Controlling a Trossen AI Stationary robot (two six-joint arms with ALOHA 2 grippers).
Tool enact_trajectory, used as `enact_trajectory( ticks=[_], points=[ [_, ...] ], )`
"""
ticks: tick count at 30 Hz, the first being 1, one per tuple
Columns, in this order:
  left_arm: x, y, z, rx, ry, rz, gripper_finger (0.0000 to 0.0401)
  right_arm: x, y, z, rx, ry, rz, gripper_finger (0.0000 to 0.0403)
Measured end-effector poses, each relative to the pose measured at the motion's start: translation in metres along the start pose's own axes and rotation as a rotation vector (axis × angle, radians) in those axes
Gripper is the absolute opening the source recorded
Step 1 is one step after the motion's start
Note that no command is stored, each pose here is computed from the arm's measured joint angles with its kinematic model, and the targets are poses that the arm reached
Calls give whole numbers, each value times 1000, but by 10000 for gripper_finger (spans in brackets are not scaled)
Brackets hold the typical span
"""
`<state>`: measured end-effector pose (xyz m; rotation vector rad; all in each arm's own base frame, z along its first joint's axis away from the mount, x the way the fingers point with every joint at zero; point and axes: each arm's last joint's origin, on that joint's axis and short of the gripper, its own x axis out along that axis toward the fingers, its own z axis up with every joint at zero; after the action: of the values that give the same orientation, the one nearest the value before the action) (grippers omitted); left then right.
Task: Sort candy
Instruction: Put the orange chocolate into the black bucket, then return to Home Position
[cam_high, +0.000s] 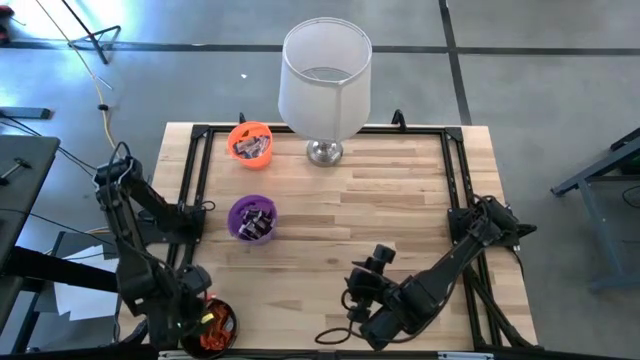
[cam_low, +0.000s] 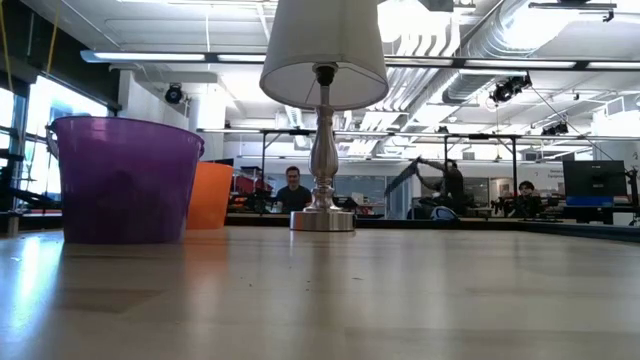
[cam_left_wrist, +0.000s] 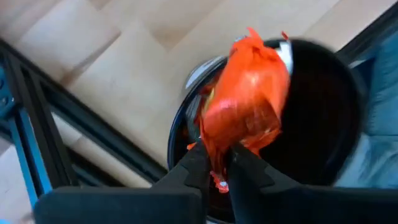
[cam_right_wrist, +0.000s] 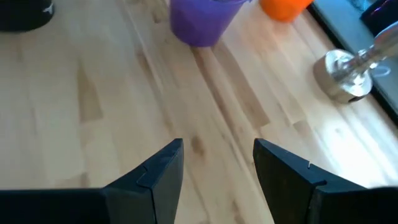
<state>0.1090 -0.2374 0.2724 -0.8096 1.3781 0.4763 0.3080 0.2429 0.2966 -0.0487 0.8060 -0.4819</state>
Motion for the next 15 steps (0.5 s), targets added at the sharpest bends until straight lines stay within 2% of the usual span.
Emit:
enact_trajectory(
  ticks=[6, 11, 15],
  points=[
    [11, -4, -4, 4, 73, 67, 59, -15, 6, -15, 26, 30, 23, 190],
    [5, -13, 7, 10, 104, -29, 66, -24, 8, -24, 34, 32, 14, 190],
    [-7, -12, 28, 23, 35, -78, 66, -28, 9, -27, 36, 22, 11, 190]
  ],
)
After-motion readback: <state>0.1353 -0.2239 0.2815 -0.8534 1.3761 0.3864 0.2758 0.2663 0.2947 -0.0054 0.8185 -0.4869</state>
